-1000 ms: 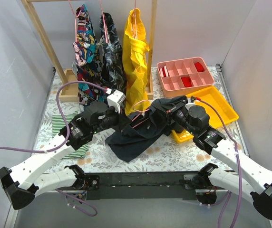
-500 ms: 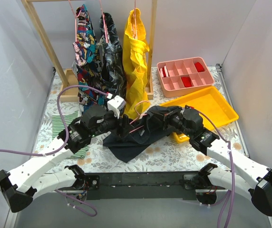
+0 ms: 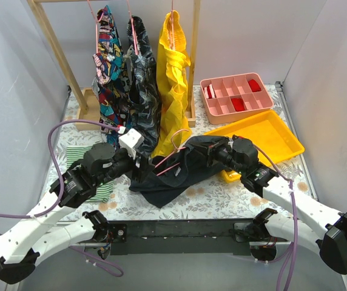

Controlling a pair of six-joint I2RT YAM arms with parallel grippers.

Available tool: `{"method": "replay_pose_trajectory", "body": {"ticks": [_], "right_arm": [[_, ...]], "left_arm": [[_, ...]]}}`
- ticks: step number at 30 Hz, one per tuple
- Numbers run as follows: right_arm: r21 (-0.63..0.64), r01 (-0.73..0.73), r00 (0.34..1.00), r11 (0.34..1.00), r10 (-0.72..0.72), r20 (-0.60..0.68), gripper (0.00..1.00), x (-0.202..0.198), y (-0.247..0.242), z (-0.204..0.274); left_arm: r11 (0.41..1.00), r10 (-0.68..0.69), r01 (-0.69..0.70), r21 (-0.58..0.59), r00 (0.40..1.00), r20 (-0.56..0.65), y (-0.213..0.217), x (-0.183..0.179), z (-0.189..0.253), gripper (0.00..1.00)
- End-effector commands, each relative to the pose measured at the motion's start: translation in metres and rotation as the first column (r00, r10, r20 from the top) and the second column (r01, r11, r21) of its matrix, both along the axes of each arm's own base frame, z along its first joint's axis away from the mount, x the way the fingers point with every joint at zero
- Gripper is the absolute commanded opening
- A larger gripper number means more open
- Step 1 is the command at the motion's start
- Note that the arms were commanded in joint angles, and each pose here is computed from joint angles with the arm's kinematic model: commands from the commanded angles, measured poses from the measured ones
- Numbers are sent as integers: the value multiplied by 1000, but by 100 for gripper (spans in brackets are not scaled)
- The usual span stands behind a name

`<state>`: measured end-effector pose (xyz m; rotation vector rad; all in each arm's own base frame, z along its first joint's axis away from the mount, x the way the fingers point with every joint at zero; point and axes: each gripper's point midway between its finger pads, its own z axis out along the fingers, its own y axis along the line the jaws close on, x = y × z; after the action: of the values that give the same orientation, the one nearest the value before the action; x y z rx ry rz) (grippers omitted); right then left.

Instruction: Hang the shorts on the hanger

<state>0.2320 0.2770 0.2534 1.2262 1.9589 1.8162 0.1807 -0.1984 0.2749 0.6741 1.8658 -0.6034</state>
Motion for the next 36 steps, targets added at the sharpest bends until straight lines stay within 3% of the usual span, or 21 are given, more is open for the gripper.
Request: {"method": "replay_pose_trajectory", "body": {"ticks": [1,7,17,36], "right_arm": [[111,-41,997,993,33,67,1,-4,4,43],[113,-49,997,992,41,70,1,-7,0,47],[113,-64,995,992,54,86,1,-10,1,60],[108,-93,991,990,82,107,1,-15,2,89]], "left_arm": [[998,26,-25,59,1000,-11,18,-7,-1,67],[987,-43,68,148,985,-166,8,-21,-28,63],[979,-85,122,164,973,-216,8,-32,-20,73],[968,-119,164,189,967,-227,3,-32,-27,76]]}}
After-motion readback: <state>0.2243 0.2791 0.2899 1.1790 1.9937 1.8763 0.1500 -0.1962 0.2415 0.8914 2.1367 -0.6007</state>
